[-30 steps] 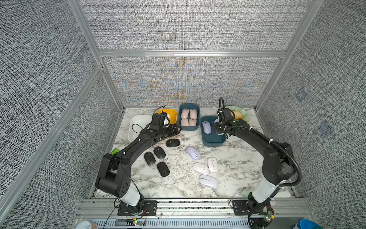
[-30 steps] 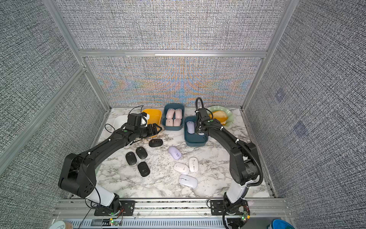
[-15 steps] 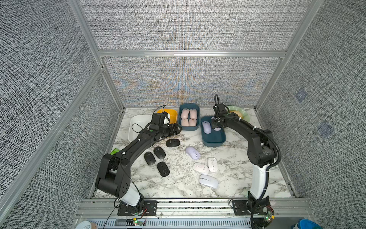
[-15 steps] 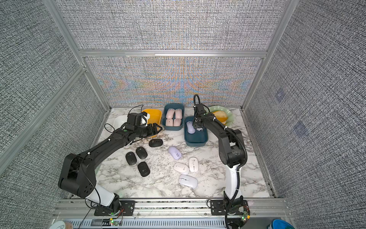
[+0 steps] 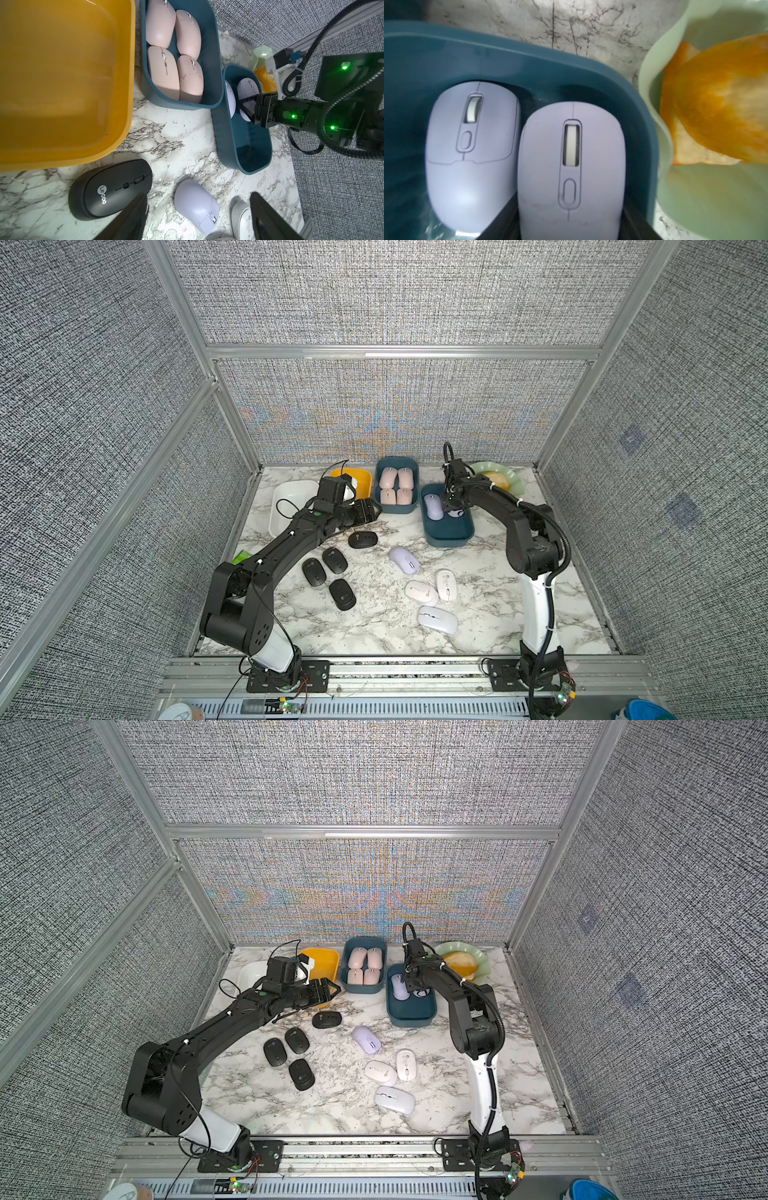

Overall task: Place the mice by color into the storage box
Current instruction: Place the mouse in the storage box.

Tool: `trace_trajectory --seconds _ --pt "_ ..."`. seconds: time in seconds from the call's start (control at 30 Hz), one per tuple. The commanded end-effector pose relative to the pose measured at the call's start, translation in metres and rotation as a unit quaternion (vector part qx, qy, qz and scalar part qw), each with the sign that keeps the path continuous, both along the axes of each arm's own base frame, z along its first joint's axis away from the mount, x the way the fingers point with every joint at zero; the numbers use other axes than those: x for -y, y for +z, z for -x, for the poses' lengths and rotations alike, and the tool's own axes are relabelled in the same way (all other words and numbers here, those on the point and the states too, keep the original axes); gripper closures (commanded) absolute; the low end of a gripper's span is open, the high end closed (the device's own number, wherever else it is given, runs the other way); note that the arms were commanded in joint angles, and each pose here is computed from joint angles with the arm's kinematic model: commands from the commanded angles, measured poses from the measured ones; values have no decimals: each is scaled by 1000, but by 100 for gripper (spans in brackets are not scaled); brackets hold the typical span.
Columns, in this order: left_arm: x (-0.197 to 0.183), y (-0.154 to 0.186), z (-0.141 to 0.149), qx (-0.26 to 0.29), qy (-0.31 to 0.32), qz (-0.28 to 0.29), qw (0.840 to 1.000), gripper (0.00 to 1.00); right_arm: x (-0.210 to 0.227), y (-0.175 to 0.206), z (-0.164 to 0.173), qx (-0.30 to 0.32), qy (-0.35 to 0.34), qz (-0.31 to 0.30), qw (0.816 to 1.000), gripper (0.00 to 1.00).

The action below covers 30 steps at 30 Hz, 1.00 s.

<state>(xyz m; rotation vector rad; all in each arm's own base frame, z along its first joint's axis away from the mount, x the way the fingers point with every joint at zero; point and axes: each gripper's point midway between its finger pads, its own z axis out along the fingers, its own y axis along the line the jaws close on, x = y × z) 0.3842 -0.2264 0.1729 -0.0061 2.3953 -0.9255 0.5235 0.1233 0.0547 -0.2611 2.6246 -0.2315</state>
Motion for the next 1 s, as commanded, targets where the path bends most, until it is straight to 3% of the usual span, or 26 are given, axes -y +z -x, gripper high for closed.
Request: trace_trajectory --seconds 0.0,0.47,0.7,0.83,0.97 --pt "-1 5 0 8 -1 -3 1000 21 2 -5 2 -9 0 8 1000 44" --pt "0 6 0 8 -3 -2 1000 21 6 4 0 -1 -18 13 1000 34" --pt "-3 10 -1 15 2 -9 1000 21 3 44 4 29 -22 8 999 34" --pt "-10 17 -2 29 17 -20 999 22 -17 87 24 69 -9 -14 997 34" --pt "-24 28 -5 52 46 -38 997 22 -44 102 63 90 16 -24 996 34"
